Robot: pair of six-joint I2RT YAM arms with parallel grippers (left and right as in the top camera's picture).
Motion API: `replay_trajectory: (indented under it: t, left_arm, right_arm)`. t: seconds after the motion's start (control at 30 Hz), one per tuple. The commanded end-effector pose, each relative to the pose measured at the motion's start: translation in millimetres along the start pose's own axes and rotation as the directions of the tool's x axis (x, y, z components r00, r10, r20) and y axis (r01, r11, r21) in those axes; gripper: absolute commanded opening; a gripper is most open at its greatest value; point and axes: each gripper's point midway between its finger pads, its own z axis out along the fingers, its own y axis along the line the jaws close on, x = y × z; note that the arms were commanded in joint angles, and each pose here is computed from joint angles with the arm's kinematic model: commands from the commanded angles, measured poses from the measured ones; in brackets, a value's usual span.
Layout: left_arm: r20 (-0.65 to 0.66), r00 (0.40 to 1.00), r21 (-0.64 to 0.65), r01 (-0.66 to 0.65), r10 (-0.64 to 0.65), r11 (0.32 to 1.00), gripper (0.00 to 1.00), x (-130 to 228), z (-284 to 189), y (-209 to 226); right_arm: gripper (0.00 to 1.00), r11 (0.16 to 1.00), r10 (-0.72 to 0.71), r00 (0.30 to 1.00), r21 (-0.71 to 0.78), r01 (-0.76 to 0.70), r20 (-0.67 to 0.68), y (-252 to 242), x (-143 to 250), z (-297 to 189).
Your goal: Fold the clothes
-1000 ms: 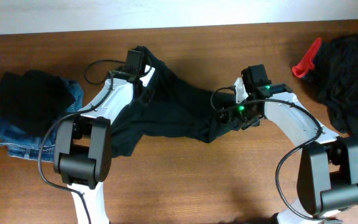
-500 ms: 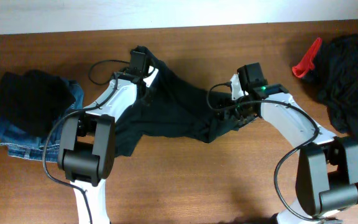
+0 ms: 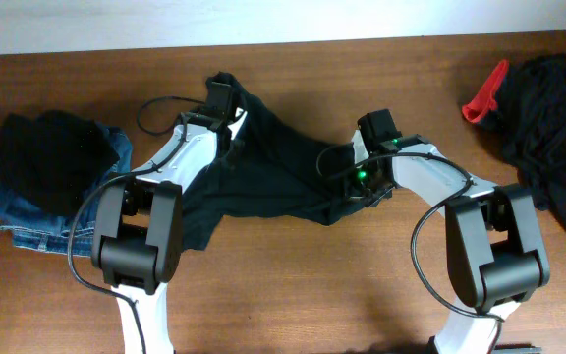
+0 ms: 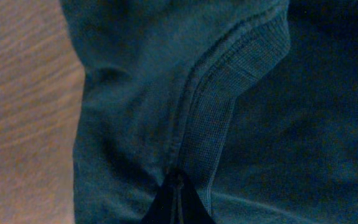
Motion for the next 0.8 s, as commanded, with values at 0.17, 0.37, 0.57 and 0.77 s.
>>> replay_trajectory:
  t: [0.17, 0.37, 0.57, 0.77]
  left_arm:
    - [-0.071, 0.997, -0.03, 0.017, -0.019, 0.999, 0.01, 18, 1, 7]
    - [-0.088, 0.996, -0.029, 0.031, -0.034, 0.999, 0.01, 23, -2, 6]
    - [-0.053, 0.997, -0.078, 0.056, -0.06, 0.995, 0.01, 15, -19, 20]
    - [-0.012, 0.985, -0.282, 0.161, -0.171, 0.946, 0.01, 18, -52, 82]
  right_arm:
    - [0.04, 0.845, 0.296, 0.943, 0.501, -0.186, -0.15, -86, 73, -5]
    - [0.04, 0.69, 0.39, 0.916, 0.689, -0.222, -0.096, -114, 92, -33]
    - [0.04, 0.718, 0.343, 0.935, 0.666, -0.201, -0.088, -113, 81, -28]
    - [0.04, 0.721, 0.34, 0.937, 0.662, -0.206, -0.079, -113, 79, -26]
